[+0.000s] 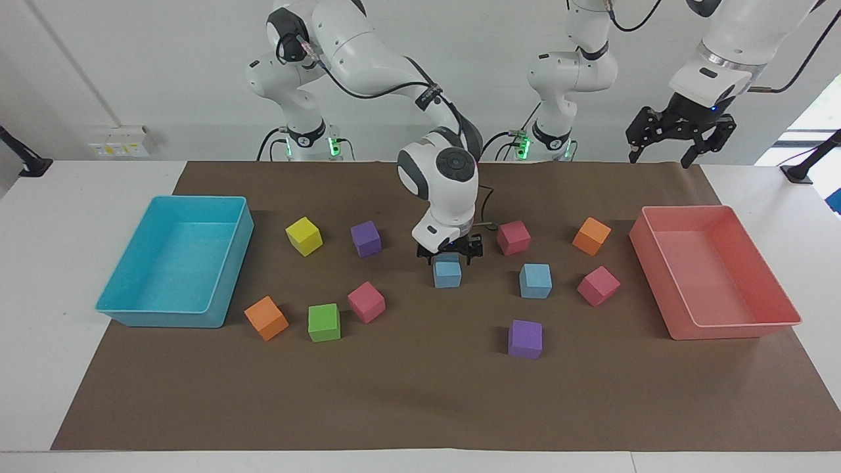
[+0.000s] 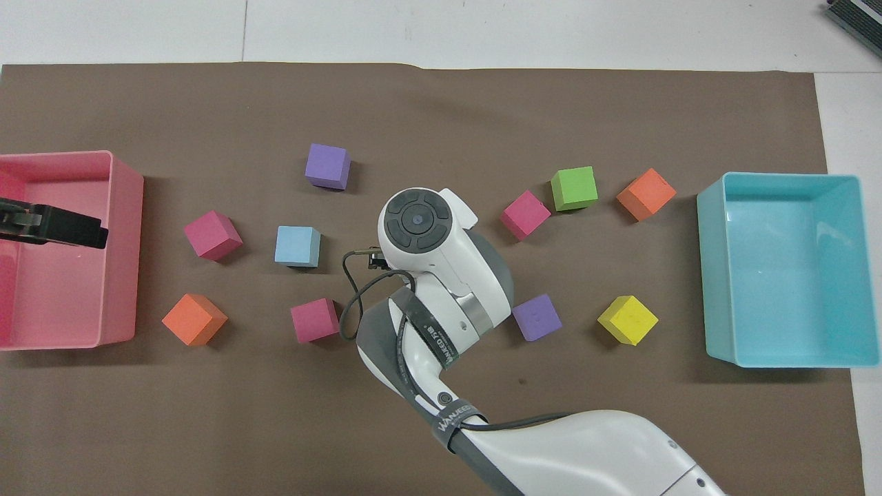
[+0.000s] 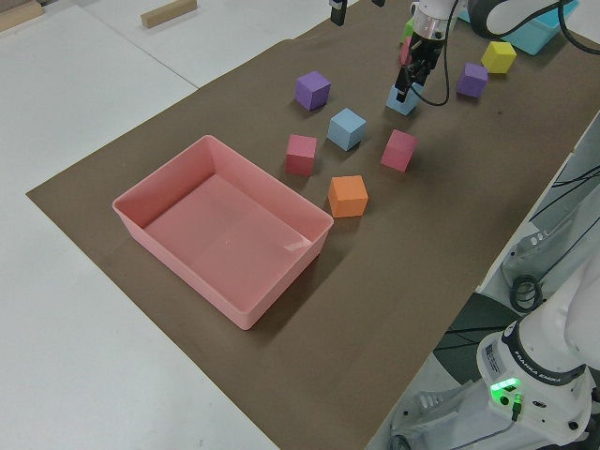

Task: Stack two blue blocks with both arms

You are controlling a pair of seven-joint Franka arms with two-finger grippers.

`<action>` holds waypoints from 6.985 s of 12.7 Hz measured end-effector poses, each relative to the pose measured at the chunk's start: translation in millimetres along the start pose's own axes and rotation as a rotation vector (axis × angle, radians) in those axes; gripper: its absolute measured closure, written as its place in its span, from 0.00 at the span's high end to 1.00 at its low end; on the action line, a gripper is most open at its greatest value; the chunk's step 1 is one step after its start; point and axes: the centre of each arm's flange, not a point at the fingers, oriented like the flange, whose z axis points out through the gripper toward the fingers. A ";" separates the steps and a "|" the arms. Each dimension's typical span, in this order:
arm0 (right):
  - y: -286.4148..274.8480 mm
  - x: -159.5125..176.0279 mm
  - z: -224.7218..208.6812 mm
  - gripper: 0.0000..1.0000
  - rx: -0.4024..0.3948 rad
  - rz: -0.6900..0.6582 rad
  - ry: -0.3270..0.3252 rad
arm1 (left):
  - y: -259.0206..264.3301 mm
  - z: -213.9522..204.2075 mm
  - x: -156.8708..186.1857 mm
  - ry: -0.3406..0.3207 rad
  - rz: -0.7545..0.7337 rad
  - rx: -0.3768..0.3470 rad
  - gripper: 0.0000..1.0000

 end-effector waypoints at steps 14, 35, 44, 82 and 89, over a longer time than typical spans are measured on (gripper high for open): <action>136.9 54.3 -46.3 1.00 0.337 0.004 -0.092 | 59.0 92.4 73.7 0.074 0.046 -0.012 1.00; 204.5 19.2 63.6 0.01 0.758 0.127 -0.213 | 117.5 307.4 66.1 0.062 0.024 -0.023 1.00; 208.3 15.7 74.2 0.01 0.794 0.198 -0.209 | 118.9 347.6 55.7 0.071 0.024 -0.025 1.00; 201.8 10.0 81.0 0.01 0.772 0.235 -0.195 | 301.8 284.1 56.6 0.116 -0.155 -0.093 0.59; 201.9 9.8 81.3 0.01 0.771 0.236 -0.195 | 337.9 308.0 43.0 0.024 -0.166 -0.053 0.59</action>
